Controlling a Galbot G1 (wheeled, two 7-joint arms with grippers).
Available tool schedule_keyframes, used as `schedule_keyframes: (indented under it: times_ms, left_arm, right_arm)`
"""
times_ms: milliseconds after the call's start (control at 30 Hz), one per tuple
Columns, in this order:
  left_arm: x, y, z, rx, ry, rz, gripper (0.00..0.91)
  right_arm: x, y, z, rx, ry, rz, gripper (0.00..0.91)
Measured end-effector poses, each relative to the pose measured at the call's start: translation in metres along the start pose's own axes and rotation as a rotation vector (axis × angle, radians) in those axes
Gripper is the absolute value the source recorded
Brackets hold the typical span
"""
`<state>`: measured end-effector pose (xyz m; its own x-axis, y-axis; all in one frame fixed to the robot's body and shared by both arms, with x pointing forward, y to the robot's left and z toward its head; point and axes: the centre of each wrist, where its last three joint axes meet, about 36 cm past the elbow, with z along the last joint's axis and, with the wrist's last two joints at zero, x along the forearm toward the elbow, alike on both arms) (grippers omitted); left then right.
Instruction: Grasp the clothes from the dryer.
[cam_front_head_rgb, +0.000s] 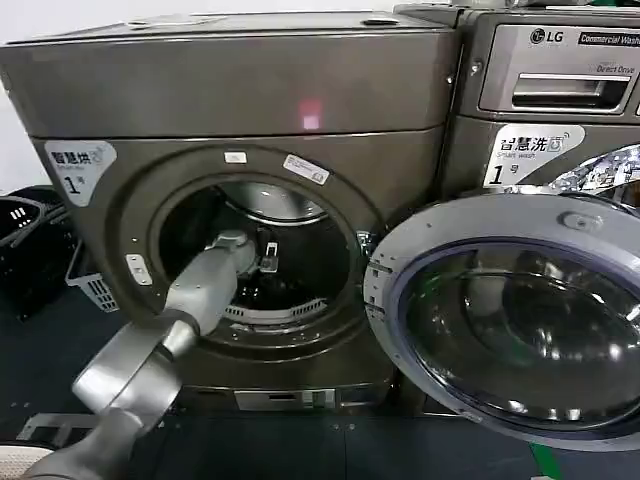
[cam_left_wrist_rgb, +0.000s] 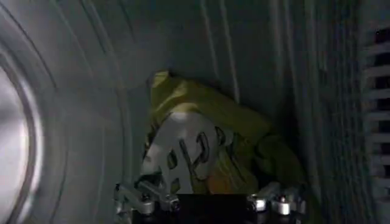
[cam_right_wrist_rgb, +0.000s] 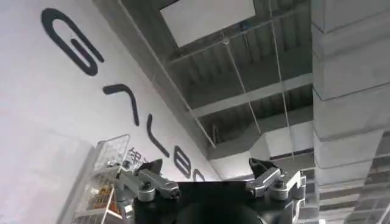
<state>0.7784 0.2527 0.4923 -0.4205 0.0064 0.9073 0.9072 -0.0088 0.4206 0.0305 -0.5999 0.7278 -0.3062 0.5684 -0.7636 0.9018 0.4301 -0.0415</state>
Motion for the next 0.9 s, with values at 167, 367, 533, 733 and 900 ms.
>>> schedule_keyframes:
  times_ms: [167, 367, 533, 733, 900]
  left_arm:
    - [-0.009, -0.008, 0.004, 0.024, -0.020, 0.024, 0.068]
    - [-0.013, -0.011, 0.005, 0.033, -0.027, 0.049, 0.000]
    - [-0.014, -0.012, 0.004, 0.035, -0.034, 0.058, 0.000]
    - [-0.015, -0.013, 0.005, 0.036, -0.035, 0.074, 0.000]
    - [-0.016, -0.014, 0.004, 0.030, -0.035, 0.086, 0.000]
  right_arm:
    - [0.000, 0.000, 0.000, 0.001, -0.003, -0.002, 0.907]
    - [-0.002, -0.001, -0.001, 0.004, -0.008, -0.001, 0.907]
    - [-0.001, -0.002, -0.002, 0.007, -0.010, 0.002, 0.907]
    - [-0.001, -0.004, -0.003, 0.011, -0.011, 0.007, 0.907]
    - [0.000, -0.005, -0.003, 0.013, -0.010, 0.010, 0.907]
